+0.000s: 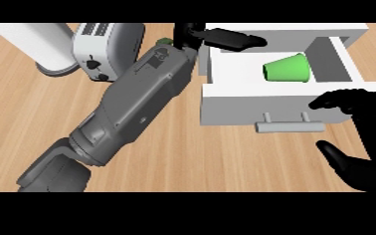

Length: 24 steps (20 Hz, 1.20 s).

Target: Pick up the cup, place it into the drawer and close the drawer

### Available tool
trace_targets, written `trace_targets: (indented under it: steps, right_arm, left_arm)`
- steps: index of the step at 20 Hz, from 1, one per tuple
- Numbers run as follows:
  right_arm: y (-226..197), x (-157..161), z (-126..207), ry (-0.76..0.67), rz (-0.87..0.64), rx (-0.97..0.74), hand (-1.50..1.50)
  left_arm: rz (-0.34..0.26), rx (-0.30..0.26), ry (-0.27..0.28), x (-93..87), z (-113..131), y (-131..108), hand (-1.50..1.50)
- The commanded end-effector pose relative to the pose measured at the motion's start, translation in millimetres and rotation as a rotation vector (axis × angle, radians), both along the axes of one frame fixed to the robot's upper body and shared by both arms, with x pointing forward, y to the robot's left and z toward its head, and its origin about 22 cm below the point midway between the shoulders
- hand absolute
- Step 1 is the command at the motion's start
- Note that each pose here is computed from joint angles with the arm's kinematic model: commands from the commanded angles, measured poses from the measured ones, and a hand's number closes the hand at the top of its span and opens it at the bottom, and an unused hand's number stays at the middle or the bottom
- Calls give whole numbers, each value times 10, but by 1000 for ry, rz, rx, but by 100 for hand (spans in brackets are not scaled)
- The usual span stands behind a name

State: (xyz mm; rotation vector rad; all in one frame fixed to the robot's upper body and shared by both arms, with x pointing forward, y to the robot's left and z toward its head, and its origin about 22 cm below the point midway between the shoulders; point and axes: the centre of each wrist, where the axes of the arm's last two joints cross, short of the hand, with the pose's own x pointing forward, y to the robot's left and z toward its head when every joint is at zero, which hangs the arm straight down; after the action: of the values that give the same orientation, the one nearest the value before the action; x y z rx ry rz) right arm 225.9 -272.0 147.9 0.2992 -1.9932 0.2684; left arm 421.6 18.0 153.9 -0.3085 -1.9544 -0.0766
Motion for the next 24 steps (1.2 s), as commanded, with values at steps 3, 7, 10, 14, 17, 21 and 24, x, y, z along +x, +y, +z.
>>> trace_targets:
  steps: [3,7,10,14,17,21,24]
  right_arm:
    - [-40,-79,9,-9,-5,-231,150]
    - [-125,-182,-6,6,-10,-285,150]
    - [-34,-201,69,16,-8,-375,150]
    - [49,-121,-163,60,-52,-411,150]
    - [135,64,-252,59,-61,-447,150]
    - [159,87,-333,-9,-53,-622,150]
    - [220,206,-288,-74,-38,-839,150]
  left_arm:
    - [62,-97,6,-4,6,463,-150]
    - [91,-120,59,-185,-125,787,-150]
    - [131,-107,64,-297,-233,1157,-150]
    - [137,-113,76,-545,-323,1641,-150]
    - [139,-129,81,-702,-331,1873,-150]
    - [142,-145,114,-909,-465,2136,-150]
    - [122,-145,110,-973,-664,2277,-150]
